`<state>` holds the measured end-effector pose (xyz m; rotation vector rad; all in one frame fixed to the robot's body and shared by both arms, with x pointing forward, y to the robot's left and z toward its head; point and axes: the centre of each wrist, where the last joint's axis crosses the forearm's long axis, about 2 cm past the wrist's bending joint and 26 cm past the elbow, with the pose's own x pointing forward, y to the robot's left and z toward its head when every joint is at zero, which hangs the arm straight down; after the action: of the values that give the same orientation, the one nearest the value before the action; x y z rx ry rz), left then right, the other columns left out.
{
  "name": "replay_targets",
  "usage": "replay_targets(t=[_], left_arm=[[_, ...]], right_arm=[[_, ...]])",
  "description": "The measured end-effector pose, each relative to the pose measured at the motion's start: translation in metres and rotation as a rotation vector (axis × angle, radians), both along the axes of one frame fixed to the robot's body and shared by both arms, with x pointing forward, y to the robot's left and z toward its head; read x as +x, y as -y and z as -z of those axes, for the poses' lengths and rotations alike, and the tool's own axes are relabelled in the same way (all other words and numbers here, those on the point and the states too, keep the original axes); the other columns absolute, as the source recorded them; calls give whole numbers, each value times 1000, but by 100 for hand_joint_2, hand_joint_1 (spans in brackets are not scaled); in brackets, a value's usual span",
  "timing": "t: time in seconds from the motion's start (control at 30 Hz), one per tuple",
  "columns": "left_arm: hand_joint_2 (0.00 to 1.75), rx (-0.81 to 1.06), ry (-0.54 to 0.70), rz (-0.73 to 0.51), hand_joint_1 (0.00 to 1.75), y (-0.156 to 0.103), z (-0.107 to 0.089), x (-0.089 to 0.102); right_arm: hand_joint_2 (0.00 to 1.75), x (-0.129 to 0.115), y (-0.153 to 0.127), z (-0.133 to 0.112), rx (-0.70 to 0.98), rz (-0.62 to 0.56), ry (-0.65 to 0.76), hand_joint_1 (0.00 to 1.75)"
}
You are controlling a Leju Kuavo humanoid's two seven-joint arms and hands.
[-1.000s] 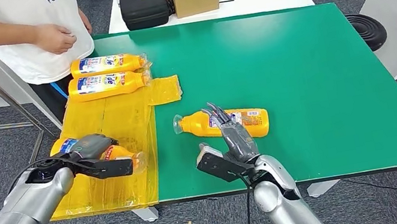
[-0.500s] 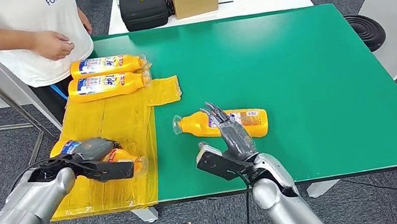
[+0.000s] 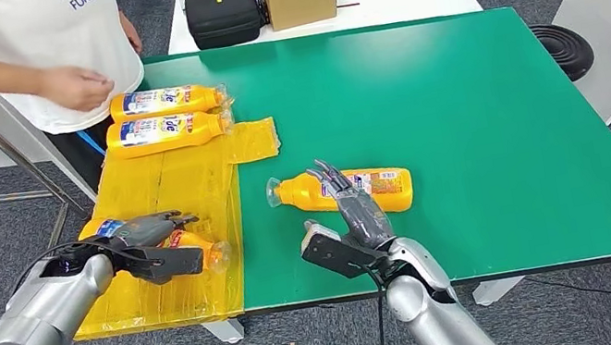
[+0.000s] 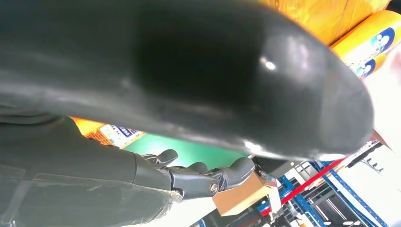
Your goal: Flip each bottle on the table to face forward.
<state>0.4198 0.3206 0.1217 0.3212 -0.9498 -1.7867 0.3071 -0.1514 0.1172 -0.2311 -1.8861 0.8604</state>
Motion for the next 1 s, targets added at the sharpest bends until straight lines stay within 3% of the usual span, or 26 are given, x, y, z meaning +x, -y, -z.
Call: replay_targets(t=[0.4,0.8,1.0], left_arm=[[175,-139,-19,-9,0,-16,-12,3],[175,-353,29,-10,0,-52,-54,-3],[175,-398,58,15,0,-59,-63,-12]], right_arm=[[0,0,0,3,6,-1,-8,0],[0,2,2,2,23,-13,-12,0],[0,3,1,1,15,-10,-15,0]])
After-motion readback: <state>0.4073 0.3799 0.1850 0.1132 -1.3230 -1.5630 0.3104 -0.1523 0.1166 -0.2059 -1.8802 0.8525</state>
